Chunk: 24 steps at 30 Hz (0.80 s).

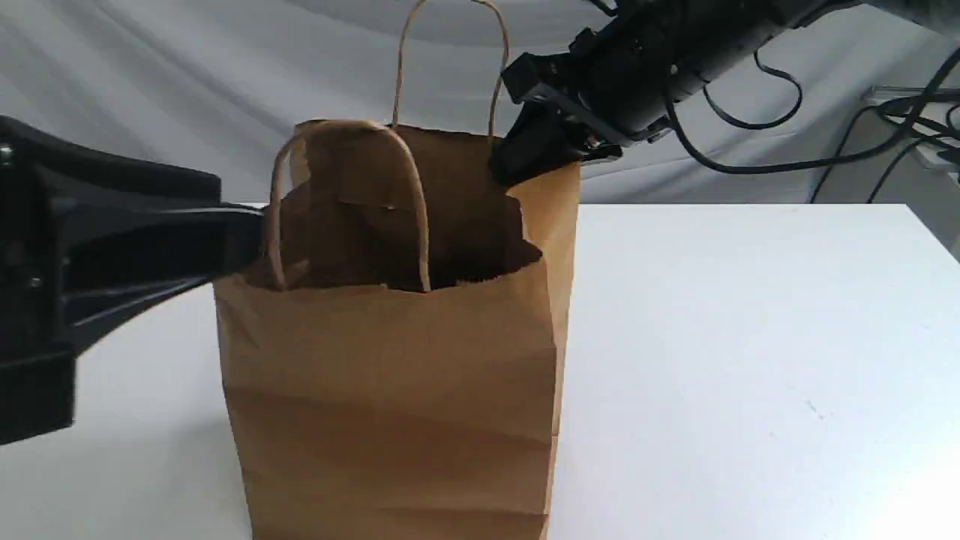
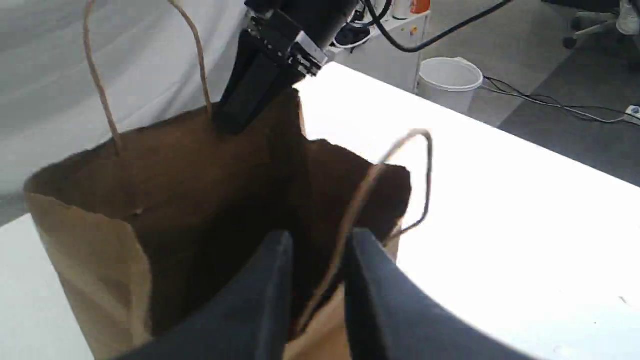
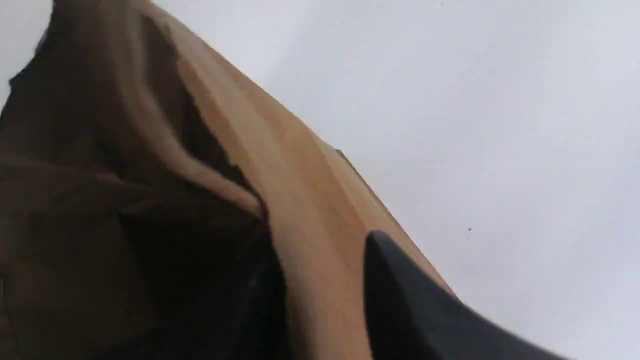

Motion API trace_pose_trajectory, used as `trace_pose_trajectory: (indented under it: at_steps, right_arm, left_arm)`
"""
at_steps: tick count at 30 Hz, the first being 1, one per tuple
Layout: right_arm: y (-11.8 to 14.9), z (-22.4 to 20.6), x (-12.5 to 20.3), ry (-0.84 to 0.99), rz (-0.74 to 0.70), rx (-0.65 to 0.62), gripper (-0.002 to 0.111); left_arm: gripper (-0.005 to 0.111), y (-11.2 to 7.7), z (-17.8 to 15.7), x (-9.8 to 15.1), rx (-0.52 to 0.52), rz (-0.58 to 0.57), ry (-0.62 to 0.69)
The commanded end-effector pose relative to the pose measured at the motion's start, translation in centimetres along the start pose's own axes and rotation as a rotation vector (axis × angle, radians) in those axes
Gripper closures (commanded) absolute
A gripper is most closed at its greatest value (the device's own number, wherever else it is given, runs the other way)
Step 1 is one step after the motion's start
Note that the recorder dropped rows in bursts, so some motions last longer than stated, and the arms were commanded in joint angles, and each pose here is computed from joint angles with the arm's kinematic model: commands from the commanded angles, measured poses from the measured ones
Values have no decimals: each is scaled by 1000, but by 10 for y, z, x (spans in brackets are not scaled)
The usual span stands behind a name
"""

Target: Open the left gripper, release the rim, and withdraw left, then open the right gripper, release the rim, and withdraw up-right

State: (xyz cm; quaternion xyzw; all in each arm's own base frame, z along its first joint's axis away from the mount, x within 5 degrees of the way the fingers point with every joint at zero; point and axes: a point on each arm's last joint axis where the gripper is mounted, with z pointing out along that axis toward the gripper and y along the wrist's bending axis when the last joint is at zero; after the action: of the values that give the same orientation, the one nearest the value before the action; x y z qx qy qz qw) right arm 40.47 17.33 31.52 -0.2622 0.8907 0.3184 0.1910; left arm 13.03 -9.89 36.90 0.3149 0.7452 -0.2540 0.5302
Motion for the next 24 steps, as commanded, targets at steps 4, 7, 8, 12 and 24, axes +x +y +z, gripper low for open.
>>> trace_pose_trajectory:
  at_steps: [4, 7, 8, 12, 24]
  right_arm:
    - [4, -5, -1, -3, -13, -3, 53]
    - [5, -7, 0, 2, -12, -6, 53]
    - [6, -8, 0, 1, -13, -6, 53]
    - [14, -20, -2, -25, -36, -6, 53]
    - [43, -77, 4, -82, -173, 163, 57]
  left_arm:
    - [93, -10, -27, 0, -23, 15, -36]
    - [93, -10, -37, 2, -63, 28, -29]
    - [93, -10, -41, 2, -82, 23, -28]
    - [93, -8, -49, 8, -140, 39, 13]
    - [93, -7, -54, 15, -173, 30, 86]
